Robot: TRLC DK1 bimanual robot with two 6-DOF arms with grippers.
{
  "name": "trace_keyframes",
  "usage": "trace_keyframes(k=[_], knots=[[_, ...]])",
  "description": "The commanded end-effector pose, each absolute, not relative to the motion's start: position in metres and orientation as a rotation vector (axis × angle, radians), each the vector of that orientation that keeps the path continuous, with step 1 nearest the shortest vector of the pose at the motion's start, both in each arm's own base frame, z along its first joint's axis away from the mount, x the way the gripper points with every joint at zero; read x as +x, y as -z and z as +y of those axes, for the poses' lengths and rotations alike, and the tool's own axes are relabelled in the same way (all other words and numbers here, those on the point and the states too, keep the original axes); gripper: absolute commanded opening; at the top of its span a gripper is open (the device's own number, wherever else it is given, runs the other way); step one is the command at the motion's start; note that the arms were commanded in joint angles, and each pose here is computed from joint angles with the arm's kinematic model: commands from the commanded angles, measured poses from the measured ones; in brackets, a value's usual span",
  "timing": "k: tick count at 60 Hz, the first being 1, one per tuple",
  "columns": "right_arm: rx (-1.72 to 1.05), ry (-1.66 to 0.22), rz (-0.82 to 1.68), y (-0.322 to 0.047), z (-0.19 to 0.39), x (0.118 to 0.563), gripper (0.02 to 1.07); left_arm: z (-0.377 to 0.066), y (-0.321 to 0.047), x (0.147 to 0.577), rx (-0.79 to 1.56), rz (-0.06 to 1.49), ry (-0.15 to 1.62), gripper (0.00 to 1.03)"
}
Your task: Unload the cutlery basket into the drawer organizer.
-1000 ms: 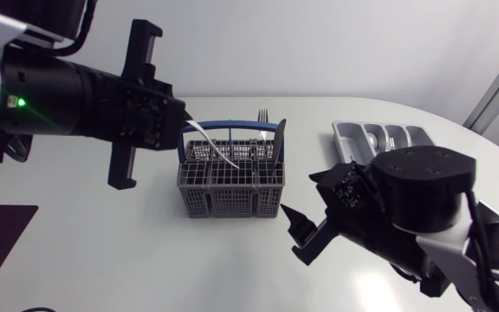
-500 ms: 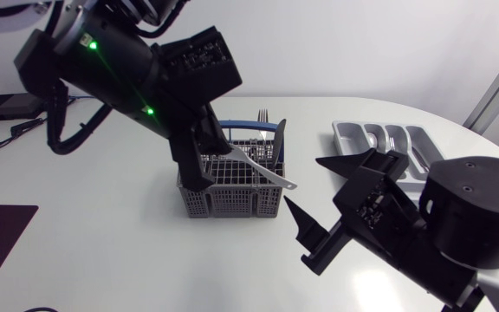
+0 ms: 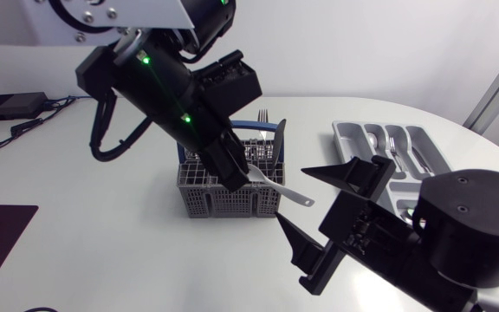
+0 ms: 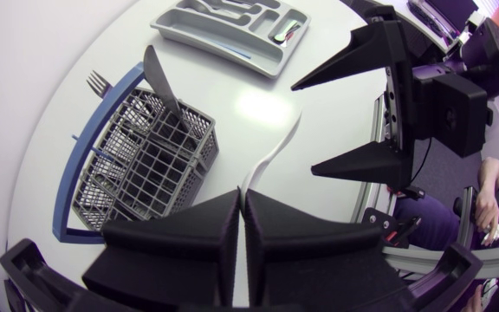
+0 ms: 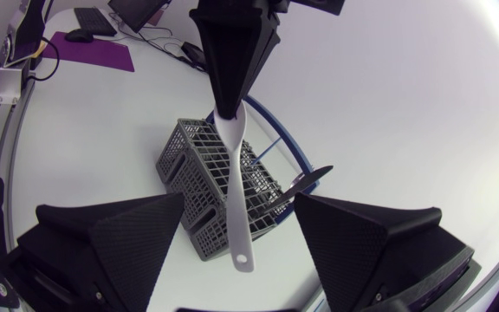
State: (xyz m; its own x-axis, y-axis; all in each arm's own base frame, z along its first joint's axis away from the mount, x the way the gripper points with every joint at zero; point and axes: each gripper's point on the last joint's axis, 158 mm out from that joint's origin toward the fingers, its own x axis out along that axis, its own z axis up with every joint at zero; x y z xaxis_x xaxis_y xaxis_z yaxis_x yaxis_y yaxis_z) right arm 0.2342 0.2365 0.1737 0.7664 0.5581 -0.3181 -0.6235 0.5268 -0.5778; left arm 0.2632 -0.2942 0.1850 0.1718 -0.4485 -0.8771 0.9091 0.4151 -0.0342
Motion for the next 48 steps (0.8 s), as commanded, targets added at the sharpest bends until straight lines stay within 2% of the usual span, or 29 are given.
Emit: trace_keyframes(k=[1, 16, 32, 45, 48], knots=[[-0.785, -0.715, 0.097, -0.170, 0.240, 0.235, 0.86, -0.303, -0.179, 0.260, 0.561, 1.008, 1.045, 0.03], [-0.839, -0.707, 0.102, -0.165, 0.249, 0.245, 0.61, -0.312, -0.172, 0.258, 0.558, 1.030, 1.050, 0.04], [-0.892, -0.645, 0.091, -0.162, 0.253, 0.256, 0.56, -0.315, -0.169, 0.259, 0.535, 1.049, 1.047, 0.03], [-0.919, -0.606, 0.077, -0.165, 0.249, 0.261, 0.39, -0.314, -0.168, 0.261, 0.529, 1.054, 1.044, 0.03], [-0.920, -0.598, 0.076, -0.167, 0.249, 0.262, 0.38, -0.314, -0.168, 0.261, 0.529, 1.054, 1.044, 0.03]])
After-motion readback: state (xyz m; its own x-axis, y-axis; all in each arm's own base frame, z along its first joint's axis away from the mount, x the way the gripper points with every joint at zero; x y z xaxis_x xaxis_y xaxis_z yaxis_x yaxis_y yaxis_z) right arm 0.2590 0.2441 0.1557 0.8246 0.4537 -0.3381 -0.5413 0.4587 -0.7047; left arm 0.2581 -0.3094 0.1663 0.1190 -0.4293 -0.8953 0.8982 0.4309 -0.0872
